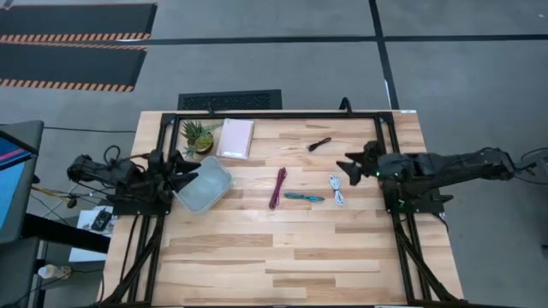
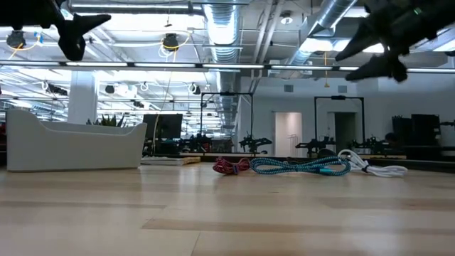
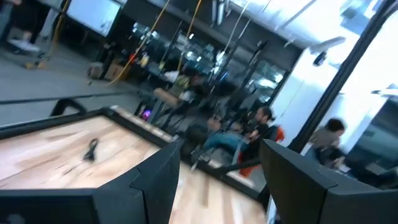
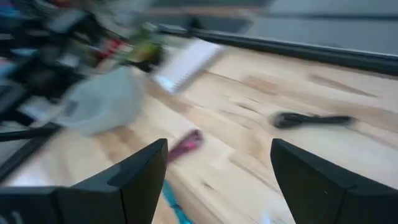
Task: Pick and place USB-C Cables
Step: Put the white USB cable into the gray bin
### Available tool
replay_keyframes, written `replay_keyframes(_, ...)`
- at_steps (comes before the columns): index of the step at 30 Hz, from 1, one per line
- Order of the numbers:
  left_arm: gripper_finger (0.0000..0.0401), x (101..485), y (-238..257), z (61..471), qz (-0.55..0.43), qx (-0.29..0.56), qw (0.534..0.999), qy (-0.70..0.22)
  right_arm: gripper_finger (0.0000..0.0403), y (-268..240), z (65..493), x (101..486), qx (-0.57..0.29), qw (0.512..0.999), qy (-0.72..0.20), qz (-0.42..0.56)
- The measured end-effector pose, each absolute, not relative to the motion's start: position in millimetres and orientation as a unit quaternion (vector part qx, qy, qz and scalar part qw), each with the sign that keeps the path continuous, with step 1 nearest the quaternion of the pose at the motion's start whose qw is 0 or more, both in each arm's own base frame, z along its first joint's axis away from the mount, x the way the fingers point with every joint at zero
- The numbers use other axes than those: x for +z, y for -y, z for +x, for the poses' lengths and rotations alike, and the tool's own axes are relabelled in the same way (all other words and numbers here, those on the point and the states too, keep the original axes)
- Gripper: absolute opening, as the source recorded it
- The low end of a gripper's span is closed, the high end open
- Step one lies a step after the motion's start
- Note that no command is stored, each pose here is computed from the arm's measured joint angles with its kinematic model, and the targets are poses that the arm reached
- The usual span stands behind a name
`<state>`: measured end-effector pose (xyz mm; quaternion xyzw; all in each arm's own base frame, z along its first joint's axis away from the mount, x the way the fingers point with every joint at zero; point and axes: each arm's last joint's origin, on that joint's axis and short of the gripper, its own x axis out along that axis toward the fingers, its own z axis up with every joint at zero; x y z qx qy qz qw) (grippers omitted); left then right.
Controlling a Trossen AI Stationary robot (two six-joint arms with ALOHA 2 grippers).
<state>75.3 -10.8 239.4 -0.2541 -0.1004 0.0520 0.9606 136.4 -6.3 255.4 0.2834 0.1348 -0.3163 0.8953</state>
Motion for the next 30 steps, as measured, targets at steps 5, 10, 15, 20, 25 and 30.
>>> replay_keyframes(5,0.0212,250,8,72,-0.269,0.106,0.956,0.049,0.0311,15,143,283,-0.421,0.802,-0.266,0.33)
replay_keyframes(10,0.0212,261,7,73,-0.27,0.14,0.952,0.022,0.0311,18,154,280,-0.48,0.728,-0.37,0.321)
replay_keyframes(15,0.0212,266,8,79,-0.27,0.149,0.951,0.014,0.0311,15,171,256,-0.487,0.696,-0.433,0.301)
replay_keyframes(20,0.0212,262,10,86,-0.277,0.159,0.948,-0.011,0.0311,5,196,234,-0.479,0.681,-0.472,0.29)
replay_keyframes(25,0.0212,256,12,92,-0.27,0.173,0.946,-0.04,0.0311,-9,221,212,-0.458,0.686,-0.487,0.287)
replay_keyframes(30,0.0212,254,12,95,-0.263,0.19,0.945,-0.043,0.0311,-14,230,190,-0.48,0.655,-0.518,0.27)
